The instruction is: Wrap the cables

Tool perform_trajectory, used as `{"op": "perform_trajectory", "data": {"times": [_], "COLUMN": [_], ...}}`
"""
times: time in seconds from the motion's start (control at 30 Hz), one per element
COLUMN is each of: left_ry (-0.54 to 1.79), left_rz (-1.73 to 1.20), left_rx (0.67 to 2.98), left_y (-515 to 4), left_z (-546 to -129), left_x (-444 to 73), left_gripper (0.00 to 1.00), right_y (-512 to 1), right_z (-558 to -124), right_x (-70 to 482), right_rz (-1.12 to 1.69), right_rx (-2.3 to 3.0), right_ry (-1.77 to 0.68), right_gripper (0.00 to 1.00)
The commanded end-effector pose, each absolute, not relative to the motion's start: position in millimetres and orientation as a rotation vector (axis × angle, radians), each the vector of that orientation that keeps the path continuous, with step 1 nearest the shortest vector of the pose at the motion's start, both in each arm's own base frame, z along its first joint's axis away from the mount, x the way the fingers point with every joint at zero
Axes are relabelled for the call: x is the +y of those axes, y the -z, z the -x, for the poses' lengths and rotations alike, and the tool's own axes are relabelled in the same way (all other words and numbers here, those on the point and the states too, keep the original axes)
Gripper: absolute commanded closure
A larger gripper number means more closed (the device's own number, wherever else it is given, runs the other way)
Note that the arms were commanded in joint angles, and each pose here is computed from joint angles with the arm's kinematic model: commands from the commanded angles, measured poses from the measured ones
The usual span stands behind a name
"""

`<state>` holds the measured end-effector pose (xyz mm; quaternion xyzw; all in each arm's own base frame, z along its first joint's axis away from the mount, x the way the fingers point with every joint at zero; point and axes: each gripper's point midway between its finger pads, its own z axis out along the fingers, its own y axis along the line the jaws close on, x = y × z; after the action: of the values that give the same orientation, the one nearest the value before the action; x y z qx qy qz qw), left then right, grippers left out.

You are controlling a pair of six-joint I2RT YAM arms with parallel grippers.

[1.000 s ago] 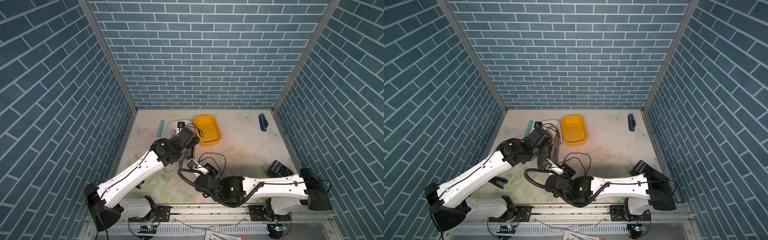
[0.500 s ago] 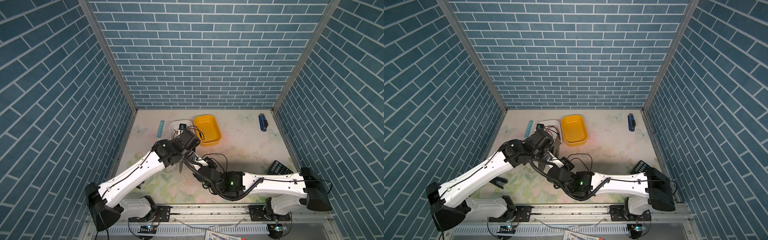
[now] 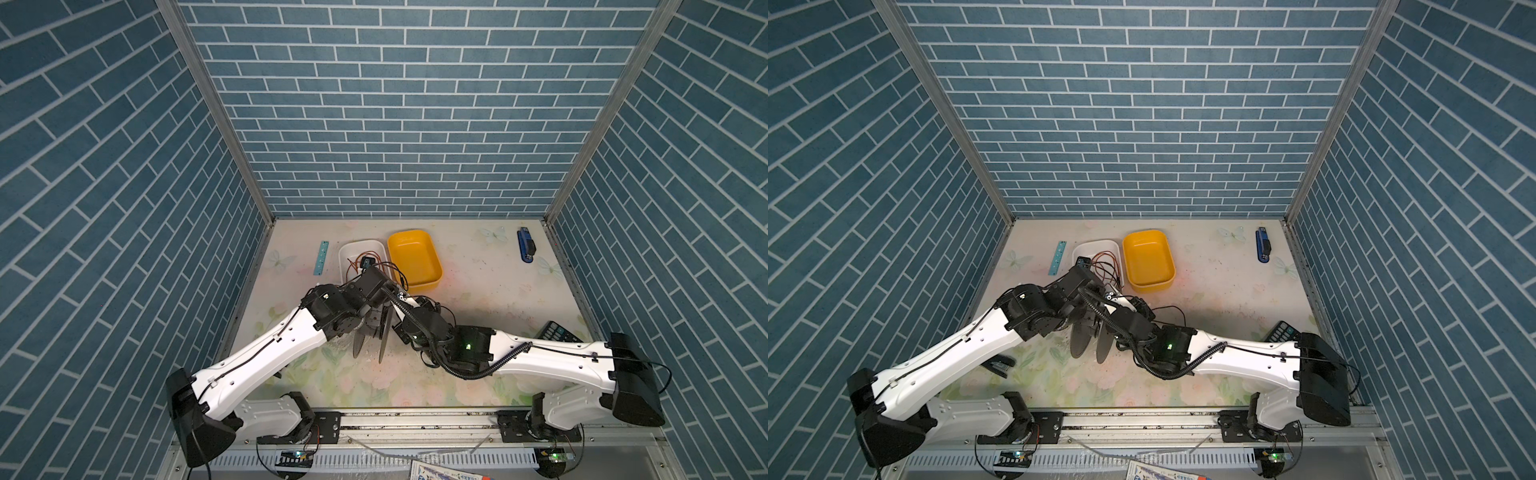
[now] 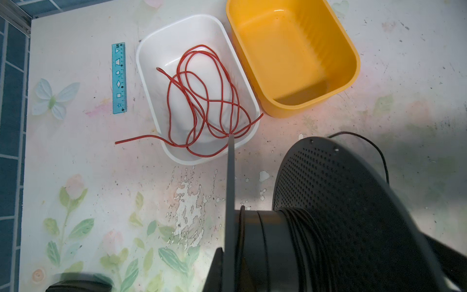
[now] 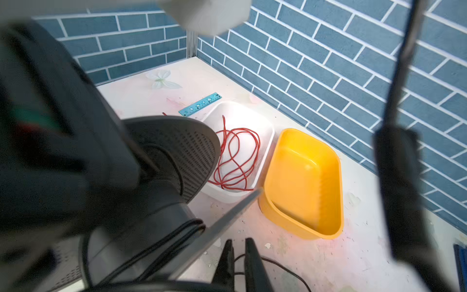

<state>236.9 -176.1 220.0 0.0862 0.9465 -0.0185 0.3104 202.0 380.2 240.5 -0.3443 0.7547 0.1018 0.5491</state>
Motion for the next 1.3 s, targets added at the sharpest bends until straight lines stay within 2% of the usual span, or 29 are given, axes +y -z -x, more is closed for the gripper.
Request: {"op": "perform_trajectory", "data": {"times": [0.0,0.33,0.6,0.93,1.13,1.27], "left_ry": [0.082,0.276,0.337,0.582,0.788,0.897], "left_rz": [-0.253,-0.404,-0.487,-0.518,-0.471,-0.459], "left_rx": [2.484,2.475,2.466,2.38,2.316,2.252], "left_y": [-228,-244,-267,-322,-350,-372], "left_z": [-233,-209,-189,-179,-184,-187], "left_x": [-178,-189,-179,-179,-192,-204], "left_gripper": [1.0,1.0,1.0,1.0,1.0,1.0], "right_y": [-260,-255,-245,-219,-195,-179], "right_z": [-201,-218,-235,-249,-250,-245], "right_x": [386,371,350,325,312,306], "right_rz": [0.799,0.814,0.82,0.781,0.736,0.744], "right_rx": [1.745,1.833,1.939,2.032,2.051,2.039], "right_ry": [-0.303,-0.379,-0.463,-0.635,-0.701,-0.721], "right_gripper": [0.88,0.85,0.86,0.87,0.73,0.54]}}
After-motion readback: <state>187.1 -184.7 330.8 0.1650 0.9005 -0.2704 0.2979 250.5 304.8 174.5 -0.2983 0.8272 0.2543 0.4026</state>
